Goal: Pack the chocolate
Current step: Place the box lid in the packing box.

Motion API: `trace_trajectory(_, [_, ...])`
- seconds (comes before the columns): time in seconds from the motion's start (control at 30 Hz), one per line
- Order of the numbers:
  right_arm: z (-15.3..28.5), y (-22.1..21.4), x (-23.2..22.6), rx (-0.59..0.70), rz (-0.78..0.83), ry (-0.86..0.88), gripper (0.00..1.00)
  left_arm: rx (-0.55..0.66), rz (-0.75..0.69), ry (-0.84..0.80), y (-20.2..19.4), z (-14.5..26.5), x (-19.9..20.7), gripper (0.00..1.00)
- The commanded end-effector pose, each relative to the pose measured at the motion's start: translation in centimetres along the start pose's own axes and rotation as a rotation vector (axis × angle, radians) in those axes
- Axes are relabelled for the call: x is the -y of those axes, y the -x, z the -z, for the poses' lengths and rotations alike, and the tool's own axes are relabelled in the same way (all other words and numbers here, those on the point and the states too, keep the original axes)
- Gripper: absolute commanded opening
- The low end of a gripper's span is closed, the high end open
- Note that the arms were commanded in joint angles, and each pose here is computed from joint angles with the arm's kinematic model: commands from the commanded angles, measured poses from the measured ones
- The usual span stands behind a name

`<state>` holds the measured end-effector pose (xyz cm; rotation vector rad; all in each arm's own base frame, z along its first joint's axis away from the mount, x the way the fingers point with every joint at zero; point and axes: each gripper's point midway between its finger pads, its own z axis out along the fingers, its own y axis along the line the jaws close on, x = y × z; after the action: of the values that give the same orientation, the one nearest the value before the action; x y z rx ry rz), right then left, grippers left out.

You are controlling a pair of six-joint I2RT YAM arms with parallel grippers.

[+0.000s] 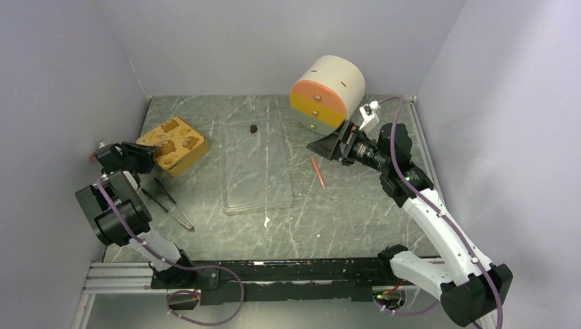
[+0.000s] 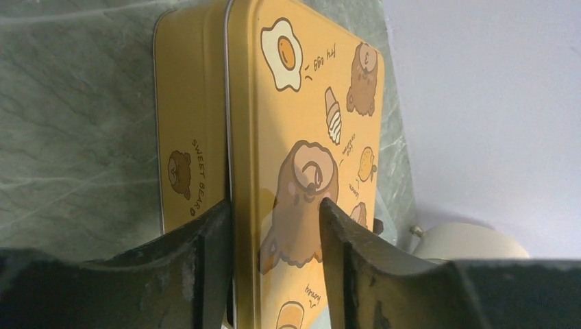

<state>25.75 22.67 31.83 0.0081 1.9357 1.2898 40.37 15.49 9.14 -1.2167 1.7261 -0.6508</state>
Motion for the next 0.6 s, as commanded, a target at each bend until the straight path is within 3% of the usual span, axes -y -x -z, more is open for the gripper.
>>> trace_trajectory(0.0, [0.4,1.2,-1.9,0.039,0.038,0.051,1.00,0.041,-0.072,0.090,1.5,0.7,-0.8,0.56])
trace_trajectory(0.2, [0.4,1.2,-2.0,0.037,0.033,0.055,1.00,0.027,-0.096,0.219,2.2,0.9,-2.3,0.69])
trace_trajectory(0.57, [0.2,1.1,-2.2,0.031,0.016,0.072,1.00,0.007,-0.184,0.375,3.0,2.2,-3.9,0.72])
